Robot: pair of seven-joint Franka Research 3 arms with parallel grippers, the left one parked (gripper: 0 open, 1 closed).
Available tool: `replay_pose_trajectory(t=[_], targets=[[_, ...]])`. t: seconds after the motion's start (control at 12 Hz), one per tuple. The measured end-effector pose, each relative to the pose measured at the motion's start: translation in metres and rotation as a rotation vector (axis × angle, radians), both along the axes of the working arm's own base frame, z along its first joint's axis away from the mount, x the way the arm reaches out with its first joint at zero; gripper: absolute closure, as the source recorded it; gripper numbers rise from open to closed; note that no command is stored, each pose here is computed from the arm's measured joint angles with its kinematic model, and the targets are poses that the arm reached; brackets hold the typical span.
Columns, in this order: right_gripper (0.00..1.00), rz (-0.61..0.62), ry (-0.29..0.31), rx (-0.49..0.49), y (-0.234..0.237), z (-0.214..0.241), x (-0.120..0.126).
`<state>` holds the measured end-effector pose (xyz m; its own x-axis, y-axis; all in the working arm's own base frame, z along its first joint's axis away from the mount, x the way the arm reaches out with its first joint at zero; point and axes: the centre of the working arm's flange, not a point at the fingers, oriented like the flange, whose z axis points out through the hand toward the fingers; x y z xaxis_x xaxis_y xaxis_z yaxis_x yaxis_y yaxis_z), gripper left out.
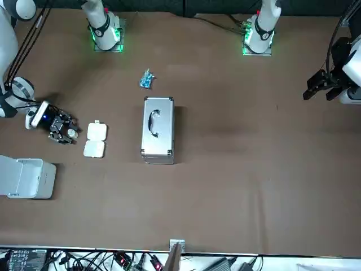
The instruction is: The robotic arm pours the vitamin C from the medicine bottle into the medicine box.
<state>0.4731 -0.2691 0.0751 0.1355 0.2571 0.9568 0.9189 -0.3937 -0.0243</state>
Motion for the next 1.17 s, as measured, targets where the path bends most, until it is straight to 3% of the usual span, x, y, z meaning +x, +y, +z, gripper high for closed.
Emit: replay_pose_trajectory(t=[1.17], targets=[[0.48, -0.012, -0.013, 0.038, 0.0031, -0.0015, 0.0022]])
